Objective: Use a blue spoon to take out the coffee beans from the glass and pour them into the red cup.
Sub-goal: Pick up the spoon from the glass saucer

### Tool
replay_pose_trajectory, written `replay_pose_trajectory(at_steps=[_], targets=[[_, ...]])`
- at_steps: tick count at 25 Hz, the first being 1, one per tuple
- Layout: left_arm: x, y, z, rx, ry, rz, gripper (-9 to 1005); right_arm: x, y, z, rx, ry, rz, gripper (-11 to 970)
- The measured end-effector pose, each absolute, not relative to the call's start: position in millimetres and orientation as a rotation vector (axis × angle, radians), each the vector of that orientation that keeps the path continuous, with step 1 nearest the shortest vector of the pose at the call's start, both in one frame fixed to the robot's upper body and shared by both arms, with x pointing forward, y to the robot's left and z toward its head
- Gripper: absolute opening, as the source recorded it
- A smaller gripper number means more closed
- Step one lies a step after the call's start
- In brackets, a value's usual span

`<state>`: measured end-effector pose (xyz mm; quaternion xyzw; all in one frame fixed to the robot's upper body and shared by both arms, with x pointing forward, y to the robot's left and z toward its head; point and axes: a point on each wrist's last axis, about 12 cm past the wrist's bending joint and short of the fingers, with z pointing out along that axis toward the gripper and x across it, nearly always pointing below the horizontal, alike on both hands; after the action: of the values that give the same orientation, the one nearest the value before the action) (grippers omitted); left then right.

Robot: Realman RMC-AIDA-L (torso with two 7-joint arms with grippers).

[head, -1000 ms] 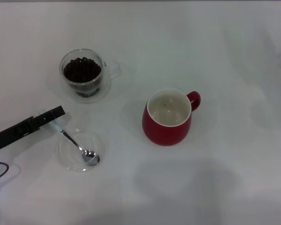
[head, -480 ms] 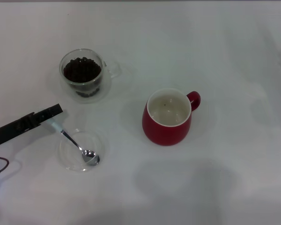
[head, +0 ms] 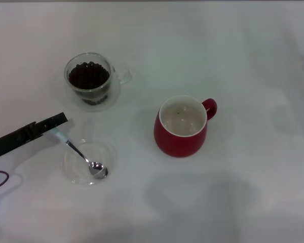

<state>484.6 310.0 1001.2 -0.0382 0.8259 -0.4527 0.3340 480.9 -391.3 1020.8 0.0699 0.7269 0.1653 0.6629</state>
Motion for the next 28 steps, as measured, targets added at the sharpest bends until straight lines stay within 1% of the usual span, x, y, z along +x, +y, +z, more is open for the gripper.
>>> replay_pose_trajectory(at_steps=[26,28], targets=[[475.6,310.3,996.0,-0.111,2.165,-1.179,294,484.3,-388.1,1021.6,0.169,1.629,0.384,874],[475.7,310.3,996.1,-0.111,2.163,-1.178,263,484.0,-388.3,1021.5,0.17,1.63,0.384,874]])
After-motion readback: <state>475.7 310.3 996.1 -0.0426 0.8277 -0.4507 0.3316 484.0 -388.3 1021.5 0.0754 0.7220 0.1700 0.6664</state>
